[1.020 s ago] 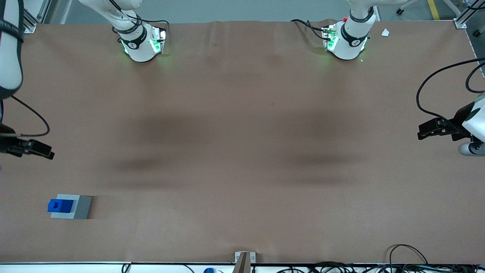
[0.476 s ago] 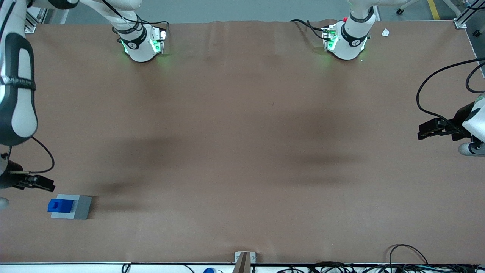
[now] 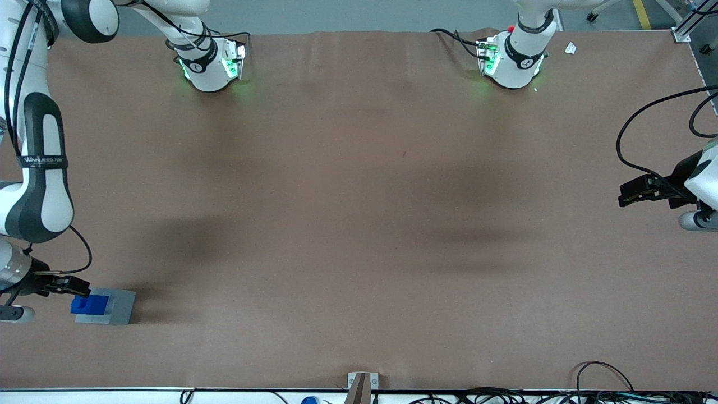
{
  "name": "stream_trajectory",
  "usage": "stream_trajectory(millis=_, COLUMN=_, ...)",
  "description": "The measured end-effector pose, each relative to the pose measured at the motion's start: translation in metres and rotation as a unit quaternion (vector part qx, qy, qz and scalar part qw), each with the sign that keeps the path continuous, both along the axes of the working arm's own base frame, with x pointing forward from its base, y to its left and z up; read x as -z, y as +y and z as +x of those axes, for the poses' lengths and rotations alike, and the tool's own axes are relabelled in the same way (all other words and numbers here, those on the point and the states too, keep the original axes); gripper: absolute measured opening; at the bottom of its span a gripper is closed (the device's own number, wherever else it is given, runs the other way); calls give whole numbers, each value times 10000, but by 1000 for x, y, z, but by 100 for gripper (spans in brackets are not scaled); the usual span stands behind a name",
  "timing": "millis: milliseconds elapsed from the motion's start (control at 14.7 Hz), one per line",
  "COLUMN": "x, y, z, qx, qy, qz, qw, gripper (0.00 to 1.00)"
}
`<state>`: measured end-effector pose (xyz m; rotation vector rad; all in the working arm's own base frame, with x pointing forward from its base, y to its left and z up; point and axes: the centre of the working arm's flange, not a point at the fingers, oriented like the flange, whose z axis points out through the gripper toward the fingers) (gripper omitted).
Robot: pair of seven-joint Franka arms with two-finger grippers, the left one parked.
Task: Insert blue part into gray base with right arm
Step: 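Lower the open right gripper around the blue block and close it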
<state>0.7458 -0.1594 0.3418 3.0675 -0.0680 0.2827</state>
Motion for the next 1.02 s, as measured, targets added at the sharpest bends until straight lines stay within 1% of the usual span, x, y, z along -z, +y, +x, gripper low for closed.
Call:
stream_trajectory(millis=272, x=20, y=-1, z=3, qx=-90, qy=54, qz=-6, qw=9999, gripper=100)
stream_trajectory(millis=816, x=39, y=-9, z=17, qx=-93, qy=-5, qz=-29, qw=10000, gripper=100)
stream_trajectory(millis=952, x=43, y=-12, z=18, qx=-77, qy=-4, qz=-30, qw=10000, gripper=98)
stream_trajectory(millis=1020, x=45, y=-13, z=19, qx=-74, qy=-5, qz=-30, qw=10000, gripper=90)
